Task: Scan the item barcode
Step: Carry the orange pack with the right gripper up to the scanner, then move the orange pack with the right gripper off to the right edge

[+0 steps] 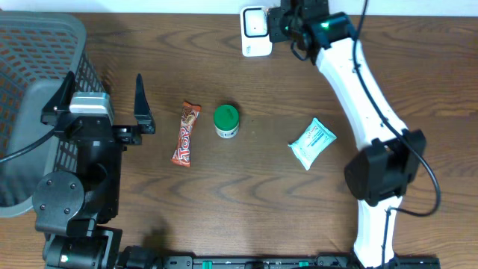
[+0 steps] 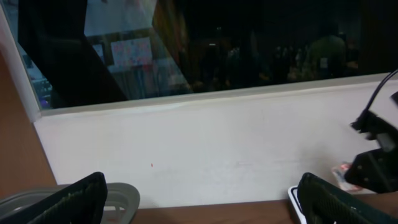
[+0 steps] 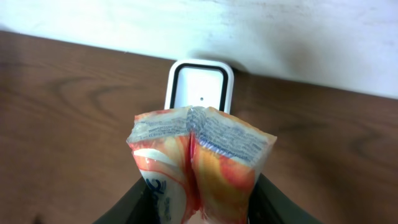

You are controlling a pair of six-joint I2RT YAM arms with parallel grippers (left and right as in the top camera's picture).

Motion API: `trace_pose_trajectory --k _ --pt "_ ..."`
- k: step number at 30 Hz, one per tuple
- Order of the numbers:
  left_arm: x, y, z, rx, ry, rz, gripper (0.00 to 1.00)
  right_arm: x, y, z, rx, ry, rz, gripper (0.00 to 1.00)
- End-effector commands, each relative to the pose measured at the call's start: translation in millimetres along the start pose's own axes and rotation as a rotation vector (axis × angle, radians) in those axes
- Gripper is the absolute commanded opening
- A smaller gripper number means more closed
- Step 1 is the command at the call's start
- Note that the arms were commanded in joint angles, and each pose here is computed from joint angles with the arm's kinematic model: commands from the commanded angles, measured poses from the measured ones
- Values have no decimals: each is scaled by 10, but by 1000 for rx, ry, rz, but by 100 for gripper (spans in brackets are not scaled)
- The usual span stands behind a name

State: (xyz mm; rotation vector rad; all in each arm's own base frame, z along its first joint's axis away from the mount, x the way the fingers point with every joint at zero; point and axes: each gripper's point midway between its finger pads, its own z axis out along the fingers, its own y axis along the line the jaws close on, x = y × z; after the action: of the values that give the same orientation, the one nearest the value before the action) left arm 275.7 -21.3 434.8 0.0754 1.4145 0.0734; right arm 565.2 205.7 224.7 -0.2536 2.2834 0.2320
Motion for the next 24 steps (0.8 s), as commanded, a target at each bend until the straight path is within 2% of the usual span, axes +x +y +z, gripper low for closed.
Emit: trace_pose_trajectory --k 1,16,24 --pt "-23 22 -10 -12 -5 15 98 48 -10 282 8 -16 -39 38" --pt "10 16 0 -10 8 18 98 68 6 1331 -14 -223 -34 40" --pt "194 -36 159 -2 67 29 98 163 -83 1533 29 -245 -28 43"
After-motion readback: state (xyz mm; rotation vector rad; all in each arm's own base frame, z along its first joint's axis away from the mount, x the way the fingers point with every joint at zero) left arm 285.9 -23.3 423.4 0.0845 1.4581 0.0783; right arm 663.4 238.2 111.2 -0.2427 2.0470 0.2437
